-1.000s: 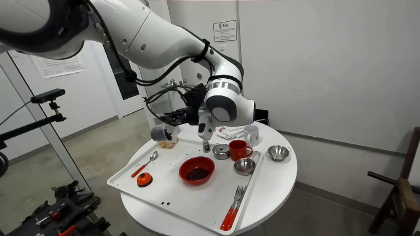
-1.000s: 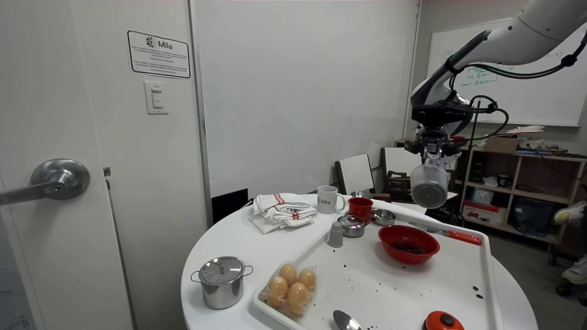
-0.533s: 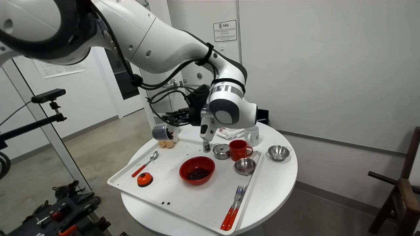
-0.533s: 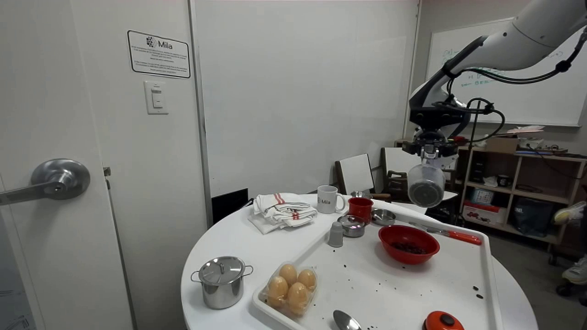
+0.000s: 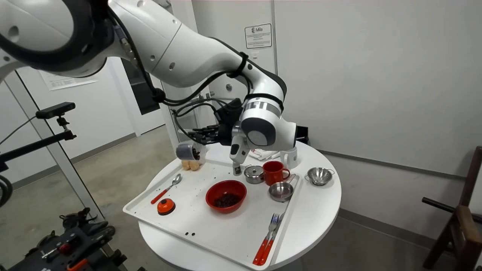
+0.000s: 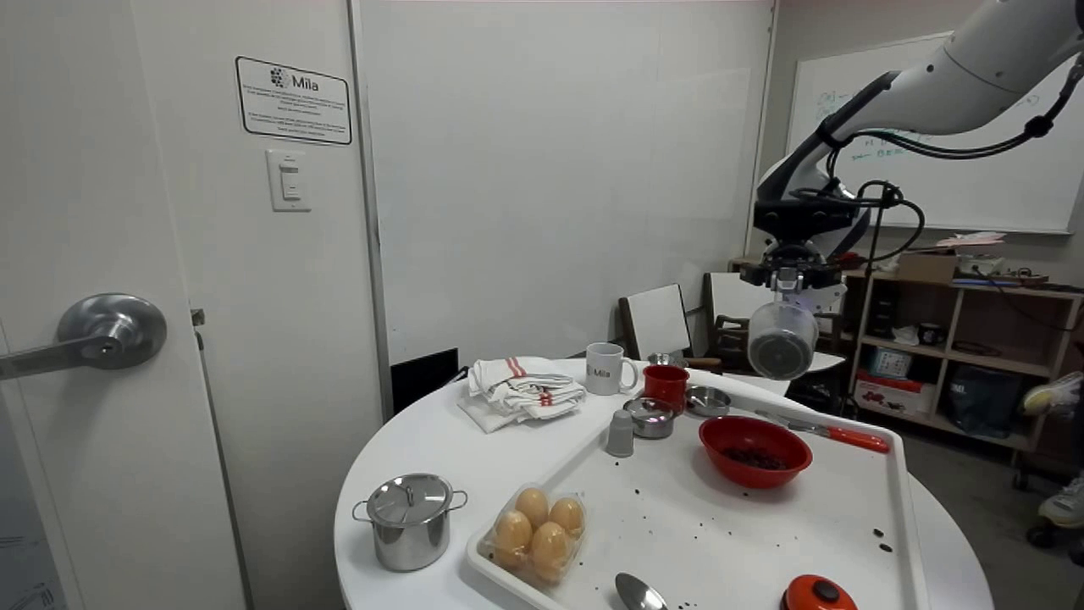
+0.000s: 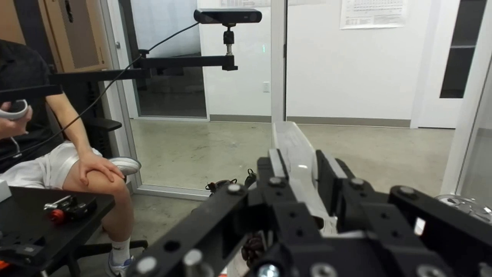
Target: Pour some of the things in the jug into the red bowl
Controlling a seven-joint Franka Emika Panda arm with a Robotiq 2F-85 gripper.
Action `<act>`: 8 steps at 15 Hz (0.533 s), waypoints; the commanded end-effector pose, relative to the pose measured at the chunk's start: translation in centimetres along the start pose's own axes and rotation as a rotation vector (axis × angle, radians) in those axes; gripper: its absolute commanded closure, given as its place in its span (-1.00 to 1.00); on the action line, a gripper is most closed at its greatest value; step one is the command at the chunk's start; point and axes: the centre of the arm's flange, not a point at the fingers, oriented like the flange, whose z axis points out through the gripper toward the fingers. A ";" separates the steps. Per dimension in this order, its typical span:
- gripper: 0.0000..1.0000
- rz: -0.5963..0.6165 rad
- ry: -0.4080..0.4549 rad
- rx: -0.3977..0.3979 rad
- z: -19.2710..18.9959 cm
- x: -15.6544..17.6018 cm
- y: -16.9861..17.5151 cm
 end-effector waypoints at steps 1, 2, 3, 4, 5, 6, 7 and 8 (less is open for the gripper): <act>0.79 0.049 -0.087 0.052 -2.2 0.0 -2.1; 0.79 0.059 -0.104 0.070 -2.6 0.1 -2.4; 0.79 0.070 -0.122 0.087 -3.2 0.1 -2.7; 0.79 0.078 -0.138 0.106 -3.7 0.1 -2.9; 0.80 0.087 -0.157 0.121 -4.3 0.2 -3.0; 0.79 0.095 -0.175 0.133 -4.8 0.2 -3.2; 0.79 0.107 -0.195 0.143 -5.2 0.2 -3.2; 0.79 0.119 -0.213 0.152 -5.6 0.2 -3.2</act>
